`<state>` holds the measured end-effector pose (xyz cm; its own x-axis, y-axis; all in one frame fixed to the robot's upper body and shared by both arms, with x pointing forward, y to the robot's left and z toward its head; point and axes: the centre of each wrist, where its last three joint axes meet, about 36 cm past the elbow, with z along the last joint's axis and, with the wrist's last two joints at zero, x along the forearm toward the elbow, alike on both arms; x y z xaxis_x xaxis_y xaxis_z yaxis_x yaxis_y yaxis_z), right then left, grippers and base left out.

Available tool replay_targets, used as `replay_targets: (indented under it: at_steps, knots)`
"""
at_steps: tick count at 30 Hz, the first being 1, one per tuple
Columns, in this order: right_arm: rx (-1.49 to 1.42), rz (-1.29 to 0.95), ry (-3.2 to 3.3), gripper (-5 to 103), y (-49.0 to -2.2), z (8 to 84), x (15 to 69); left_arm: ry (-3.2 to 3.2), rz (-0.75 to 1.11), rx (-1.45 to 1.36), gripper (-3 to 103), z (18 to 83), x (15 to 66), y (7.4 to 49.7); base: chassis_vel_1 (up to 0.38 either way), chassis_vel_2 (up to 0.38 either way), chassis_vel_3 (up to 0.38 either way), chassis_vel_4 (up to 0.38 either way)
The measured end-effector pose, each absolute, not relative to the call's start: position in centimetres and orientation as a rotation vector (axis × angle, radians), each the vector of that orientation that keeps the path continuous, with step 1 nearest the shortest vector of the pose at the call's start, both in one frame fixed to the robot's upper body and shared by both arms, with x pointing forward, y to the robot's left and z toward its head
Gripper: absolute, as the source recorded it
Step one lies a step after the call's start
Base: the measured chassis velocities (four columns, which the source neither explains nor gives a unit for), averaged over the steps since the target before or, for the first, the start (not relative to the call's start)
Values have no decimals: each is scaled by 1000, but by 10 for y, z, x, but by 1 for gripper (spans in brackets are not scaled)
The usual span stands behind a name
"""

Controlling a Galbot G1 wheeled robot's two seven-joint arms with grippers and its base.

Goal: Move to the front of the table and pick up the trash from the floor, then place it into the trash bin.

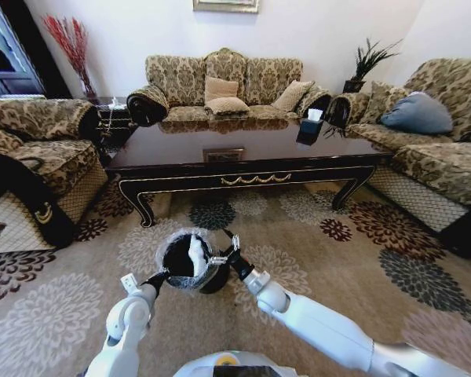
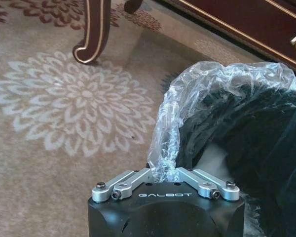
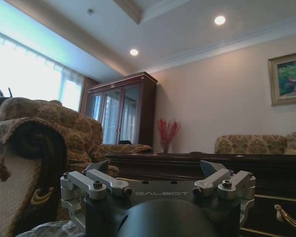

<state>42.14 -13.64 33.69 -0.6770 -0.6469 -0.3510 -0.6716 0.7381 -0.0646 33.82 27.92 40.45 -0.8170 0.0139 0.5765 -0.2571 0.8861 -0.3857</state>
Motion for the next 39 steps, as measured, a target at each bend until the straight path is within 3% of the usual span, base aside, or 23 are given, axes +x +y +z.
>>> replay_targets:
  at_steps: [5,9,17,21,31,39]
  knots:
    - [-904,124,2782,100,-138,344,433,-2515,569,261,2,419,336,312,0,0,0,0]
    - [-790,-2,2943,100,-147,329,444,-2573,520,366,2,450,331,361,0,0,0,0]
    - [-444,-285,3272,100,-133,287,450,-2581,448,535,2,465,320,417,0,0,0,0]
    - [-503,-388,3277,100,-122,263,459,-2578,440,584,2,469,314,430,0,0,0,0]
    - [-1012,-528,3116,100,-137,207,468,-2579,424,629,2,477,300,435,0,0,0,0]
    - [-1047,-700,3145,100,-150,176,464,-2584,431,618,2,480,298,424,0,0,0,0]
